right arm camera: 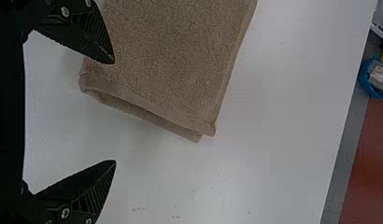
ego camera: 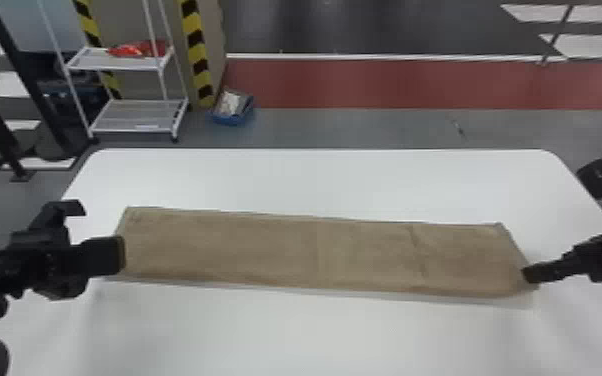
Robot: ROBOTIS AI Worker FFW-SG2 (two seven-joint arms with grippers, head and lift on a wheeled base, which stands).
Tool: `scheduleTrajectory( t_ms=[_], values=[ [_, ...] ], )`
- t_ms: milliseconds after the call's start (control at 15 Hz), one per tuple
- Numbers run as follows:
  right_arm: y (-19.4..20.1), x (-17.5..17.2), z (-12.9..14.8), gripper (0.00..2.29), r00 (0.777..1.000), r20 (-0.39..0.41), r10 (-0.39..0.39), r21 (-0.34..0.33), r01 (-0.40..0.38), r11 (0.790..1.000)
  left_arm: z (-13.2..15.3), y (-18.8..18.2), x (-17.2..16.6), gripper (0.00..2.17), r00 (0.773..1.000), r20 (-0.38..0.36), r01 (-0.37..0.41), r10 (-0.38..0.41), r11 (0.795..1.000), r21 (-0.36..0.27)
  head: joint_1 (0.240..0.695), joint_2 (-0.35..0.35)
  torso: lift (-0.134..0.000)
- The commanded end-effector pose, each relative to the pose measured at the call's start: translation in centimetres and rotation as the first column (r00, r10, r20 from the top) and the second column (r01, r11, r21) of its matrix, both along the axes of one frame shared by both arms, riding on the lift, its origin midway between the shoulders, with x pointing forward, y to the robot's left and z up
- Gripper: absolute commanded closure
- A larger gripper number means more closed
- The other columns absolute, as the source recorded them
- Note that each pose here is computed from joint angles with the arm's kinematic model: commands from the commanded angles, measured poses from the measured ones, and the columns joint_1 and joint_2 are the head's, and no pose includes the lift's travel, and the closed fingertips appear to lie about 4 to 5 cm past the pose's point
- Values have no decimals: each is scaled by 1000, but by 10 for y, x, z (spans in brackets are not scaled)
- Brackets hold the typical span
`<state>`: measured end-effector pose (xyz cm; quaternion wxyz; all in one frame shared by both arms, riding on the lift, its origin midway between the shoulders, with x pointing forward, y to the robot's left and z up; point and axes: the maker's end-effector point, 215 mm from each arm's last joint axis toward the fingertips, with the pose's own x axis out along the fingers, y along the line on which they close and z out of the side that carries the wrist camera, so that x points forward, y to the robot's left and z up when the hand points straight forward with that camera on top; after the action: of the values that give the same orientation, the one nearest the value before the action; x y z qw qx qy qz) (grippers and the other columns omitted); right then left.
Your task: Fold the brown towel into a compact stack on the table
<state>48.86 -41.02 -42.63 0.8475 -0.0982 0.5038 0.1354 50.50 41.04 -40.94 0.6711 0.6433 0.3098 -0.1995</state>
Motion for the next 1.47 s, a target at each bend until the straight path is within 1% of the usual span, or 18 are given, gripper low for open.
scheduleTrajectory(
  t_ms=[0, 133, 333, 733, 867, 1000, 1067, 1133, 1200, 1267, 1400],
  values=[
    [-6, 0, -3, 130, 1000, -13, -4, -31, 4, 1000, 0, 0, 0, 16, 1000, 0, 3, -3, 1000, 2, 695, 1, -124],
    [-17, -1, -4, 130, 999, -26, -19, -47, 18, 999, 0, 2, 0, 16, 1000, -1, 1, -1, 1000, 2, 695, -5, -124],
    [-25, -7, -10, 130, 999, -46, -27, -60, 25, 998, -1, 3, 0, 16, 1000, -4, -1, 1, 1000, 4, 695, -17, -124],
    [-25, -14, -17, 130, 998, -61, -27, -64, 23, 998, 2, 3, 2, 16, 1000, 4, -1, 1, 1000, 1, 695, -25, -124],
    [-25, -15, -18, 130, 998, -66, -23, -65, 19, 998, 5, 5, 2, 16, 1000, 7, -9, 9, 1000, -10, 695, -25, -124],
    [-27, -17, -18, 130, 997, -72, -17, -76, 11, 997, 12, 8, 4, 16, 1000, 15, -19, 19, 999, -45, 695, -23, -124],
    [-29, -18, -17, 130, 997, -73, -15, -82, 9, 997, 17, 5, 6, 16, 1000, 24, -18, 20, 997, -73, 695, -22, -124],
    [-30, -19, -15, 130, 997, -75, -11, -80, 5, 997, 21, 7, 7, 16, 999, 32, -29, 32, 995, -93, 695, -21, -124],
    [-32, -21, -14, 134, 997, -78, -8, -83, 2, 997, 25, 9, 8, 19, 998, 38, -45, 50, 991, -125, 695, -23, -124],
    [-35, -22, -11, 134, 997, -77, -3, -90, -4, 996, 28, 7, 10, 19, 997, 43, -60, 68, 985, -164, 695, -23, -124],
    [-38, -23, -5, 134, 998, -65, -5, -87, -1, 996, 32, 10, 14, 19, 991, 44, -114, 129, 963, -246, 695, -27, -124]
  ],
)
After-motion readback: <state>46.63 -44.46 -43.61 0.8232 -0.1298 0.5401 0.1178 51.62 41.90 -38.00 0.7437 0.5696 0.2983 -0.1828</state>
